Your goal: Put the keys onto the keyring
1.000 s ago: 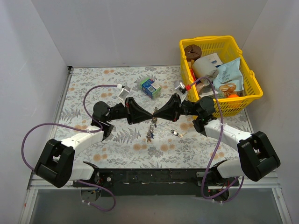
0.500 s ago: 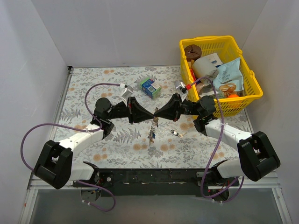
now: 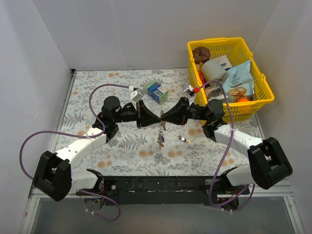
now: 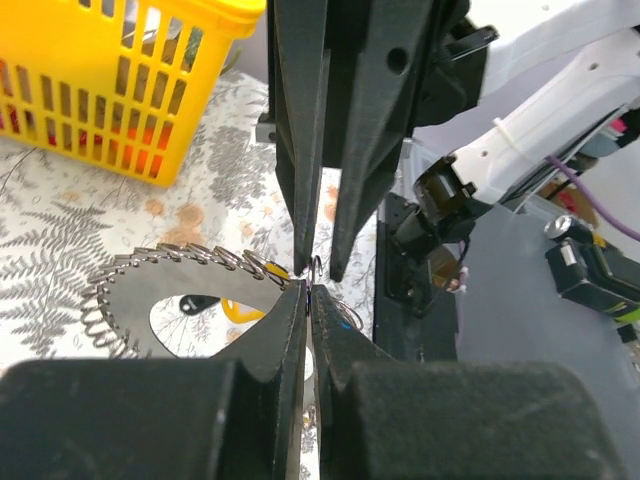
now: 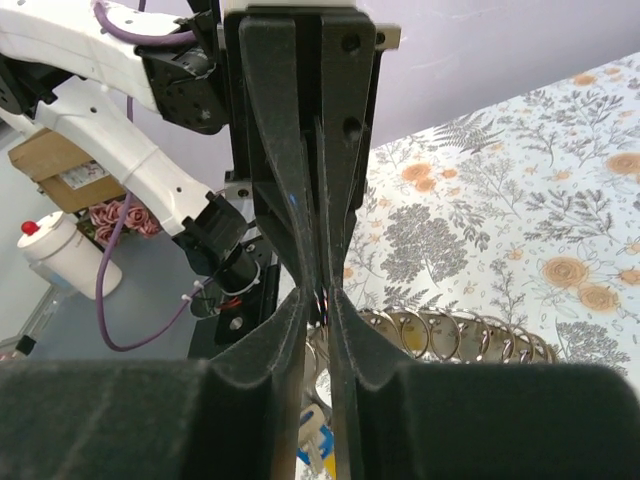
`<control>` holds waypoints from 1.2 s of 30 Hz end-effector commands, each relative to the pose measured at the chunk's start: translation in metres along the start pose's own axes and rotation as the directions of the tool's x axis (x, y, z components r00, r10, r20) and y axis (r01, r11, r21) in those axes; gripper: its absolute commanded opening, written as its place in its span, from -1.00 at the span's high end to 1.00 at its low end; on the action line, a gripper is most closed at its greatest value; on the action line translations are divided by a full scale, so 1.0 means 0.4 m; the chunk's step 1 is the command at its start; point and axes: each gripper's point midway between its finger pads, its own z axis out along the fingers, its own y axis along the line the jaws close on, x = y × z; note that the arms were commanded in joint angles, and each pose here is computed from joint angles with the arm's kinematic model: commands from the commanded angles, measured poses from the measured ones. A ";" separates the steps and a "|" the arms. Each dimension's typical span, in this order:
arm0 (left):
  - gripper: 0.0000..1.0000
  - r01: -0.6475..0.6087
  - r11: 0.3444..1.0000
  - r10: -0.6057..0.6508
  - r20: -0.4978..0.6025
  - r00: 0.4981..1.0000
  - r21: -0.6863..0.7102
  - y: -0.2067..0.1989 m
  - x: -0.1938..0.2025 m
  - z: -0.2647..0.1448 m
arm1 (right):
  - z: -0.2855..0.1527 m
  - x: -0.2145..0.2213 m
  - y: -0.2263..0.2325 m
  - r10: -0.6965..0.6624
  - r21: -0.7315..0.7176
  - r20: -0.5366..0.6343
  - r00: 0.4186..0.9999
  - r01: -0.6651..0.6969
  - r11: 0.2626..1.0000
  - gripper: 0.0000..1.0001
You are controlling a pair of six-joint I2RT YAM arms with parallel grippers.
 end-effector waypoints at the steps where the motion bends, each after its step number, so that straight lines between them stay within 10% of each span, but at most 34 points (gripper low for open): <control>1: 1.00 -0.054 0.991 0.054 -0.008 0.999 -0.125 0.029 -0.001 -0.010 | 0.009 -0.048 0.023 -0.089 0.000 0.063 0.994 0.090 0.996 0.37; 7: 1.00 -0.111 0.972 0.107 -0.030 0.994 -0.206 0.053 0.006 -0.029 | -0.017 -0.054 0.001 -0.084 0.059 0.079 0.993 0.079 0.995 -0.62; 10: 1.00 -0.127 0.959 0.119 -0.046 0.992 -0.252 0.065 0.010 -0.038 | -0.034 -0.049 -0.018 -0.083 0.098 0.069 0.994 0.076 0.992 -0.78; 36: 1.00 -0.182 0.840 0.135 -0.127 0.983 -0.512 0.143 0.032 -0.074 | -0.227 0.194 -0.246 0.289 0.685 -0.181 0.940 -0.090 0.723 -0.84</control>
